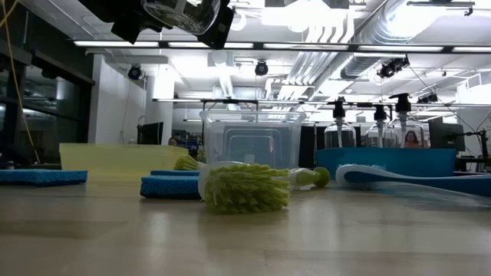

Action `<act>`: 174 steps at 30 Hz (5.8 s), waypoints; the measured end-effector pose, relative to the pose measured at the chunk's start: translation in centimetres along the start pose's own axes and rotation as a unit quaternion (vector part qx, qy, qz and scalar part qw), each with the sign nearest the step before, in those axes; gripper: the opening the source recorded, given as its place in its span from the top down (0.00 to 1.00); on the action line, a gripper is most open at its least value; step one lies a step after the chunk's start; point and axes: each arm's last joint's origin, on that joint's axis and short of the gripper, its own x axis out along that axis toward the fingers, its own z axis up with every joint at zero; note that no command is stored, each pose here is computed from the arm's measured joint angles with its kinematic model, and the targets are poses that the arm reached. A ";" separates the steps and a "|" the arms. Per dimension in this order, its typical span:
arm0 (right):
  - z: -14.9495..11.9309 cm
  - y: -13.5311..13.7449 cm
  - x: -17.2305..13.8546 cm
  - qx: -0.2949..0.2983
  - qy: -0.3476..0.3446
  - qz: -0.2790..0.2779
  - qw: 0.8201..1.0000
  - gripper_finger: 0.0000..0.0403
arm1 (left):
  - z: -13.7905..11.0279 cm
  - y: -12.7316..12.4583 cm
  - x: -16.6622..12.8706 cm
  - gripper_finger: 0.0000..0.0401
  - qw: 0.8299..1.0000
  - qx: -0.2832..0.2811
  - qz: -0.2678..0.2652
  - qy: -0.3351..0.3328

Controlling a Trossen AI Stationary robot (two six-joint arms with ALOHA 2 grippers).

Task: Pick & Place Kitchen Sink Supplies
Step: Put the transparent spray bottle into the blue bin, then put the blue dish brush into the transparent container

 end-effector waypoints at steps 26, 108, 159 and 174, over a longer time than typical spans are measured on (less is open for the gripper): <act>-0.1 0.1 0.0 0.031 0.009 0.002 0.999 0.67 | -0.1 0.2 0.0 0.05 0.999 -0.019 0.032 0.006; -10.6 -6.5 -12.9 0.124 0.336 -0.707 0.610 0.68 | 0.8 -2.1 -5.7 0.05 0.908 -0.079 0.381 0.155; -10.7 -6.8 -16.9 0.223 0.264 -0.681 0.646 0.36 | 0.8 -2.1 -5.6 0.05 0.908 -0.080 0.382 0.150; -4.4 -3.9 -14.0 0.176 0.201 -0.442 0.857 0.36 | 1.3 -1.0 -4.1 0.05 0.934 -0.011 0.342 0.107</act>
